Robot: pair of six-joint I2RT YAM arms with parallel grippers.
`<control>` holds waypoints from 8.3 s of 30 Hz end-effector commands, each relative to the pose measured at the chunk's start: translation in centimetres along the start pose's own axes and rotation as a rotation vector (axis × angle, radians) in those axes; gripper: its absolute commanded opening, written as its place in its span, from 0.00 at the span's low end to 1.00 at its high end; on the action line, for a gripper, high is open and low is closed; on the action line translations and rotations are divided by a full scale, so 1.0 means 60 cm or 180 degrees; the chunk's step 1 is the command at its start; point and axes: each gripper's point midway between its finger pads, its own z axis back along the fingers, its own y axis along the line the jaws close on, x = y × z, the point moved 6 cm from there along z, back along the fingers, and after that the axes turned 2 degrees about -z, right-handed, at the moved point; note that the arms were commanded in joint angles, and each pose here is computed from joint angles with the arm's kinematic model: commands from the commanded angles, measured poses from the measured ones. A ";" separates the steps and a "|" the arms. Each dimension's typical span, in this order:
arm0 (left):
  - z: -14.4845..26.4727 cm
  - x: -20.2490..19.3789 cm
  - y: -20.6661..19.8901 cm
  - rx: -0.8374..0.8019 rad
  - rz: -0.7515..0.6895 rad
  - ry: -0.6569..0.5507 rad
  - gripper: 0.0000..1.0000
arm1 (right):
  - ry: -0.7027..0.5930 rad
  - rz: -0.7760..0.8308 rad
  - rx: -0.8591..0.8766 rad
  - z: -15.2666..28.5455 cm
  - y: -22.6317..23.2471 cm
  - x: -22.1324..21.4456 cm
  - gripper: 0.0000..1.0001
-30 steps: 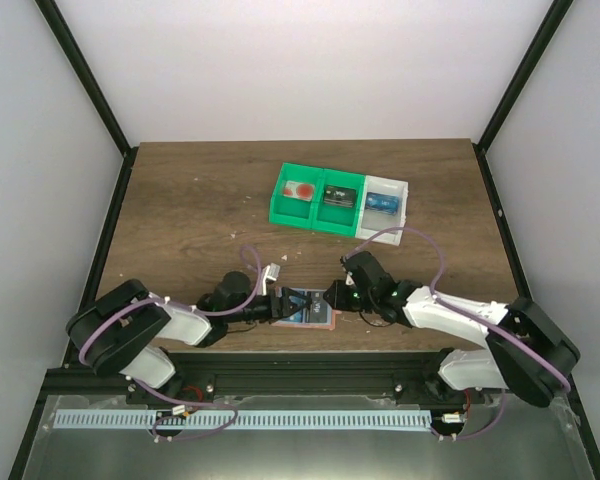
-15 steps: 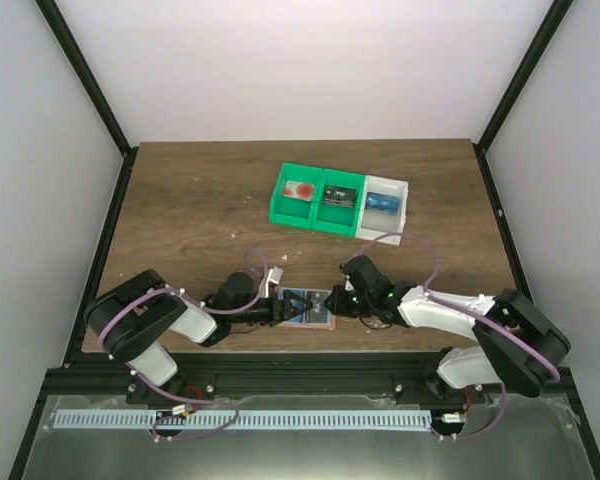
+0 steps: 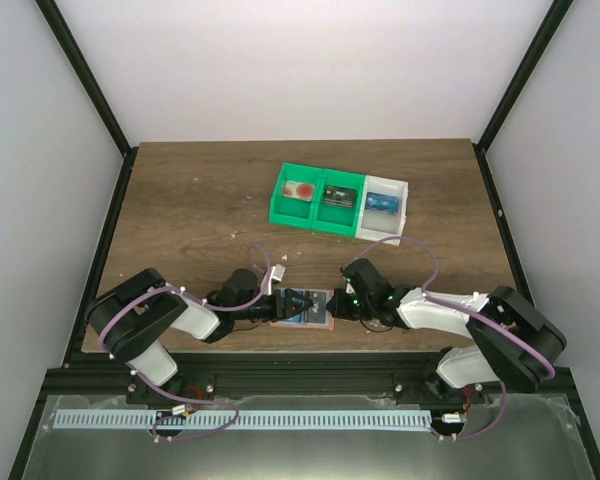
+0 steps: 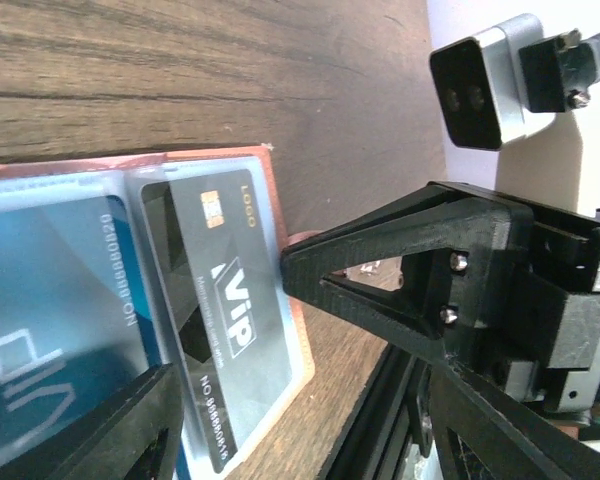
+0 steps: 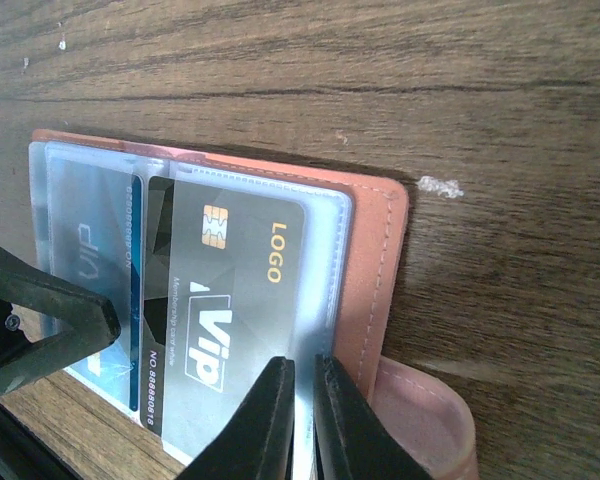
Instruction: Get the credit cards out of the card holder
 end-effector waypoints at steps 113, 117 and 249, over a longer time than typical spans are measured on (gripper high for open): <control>0.006 -0.002 0.019 0.0045 0.0167 0.0150 0.00 | -0.0035 0.0014 -0.0050 0.004 0.009 0.013 0.07; 0.003 -0.003 0.015 -0.0049 0.0221 0.0189 0.00 | -0.0223 0.0094 0.0249 0.029 0.037 0.025 0.08; 0.164 0.054 -0.185 -0.0949 -0.0581 -0.0857 0.00 | -0.0084 0.0606 0.2594 0.183 0.158 -0.019 0.49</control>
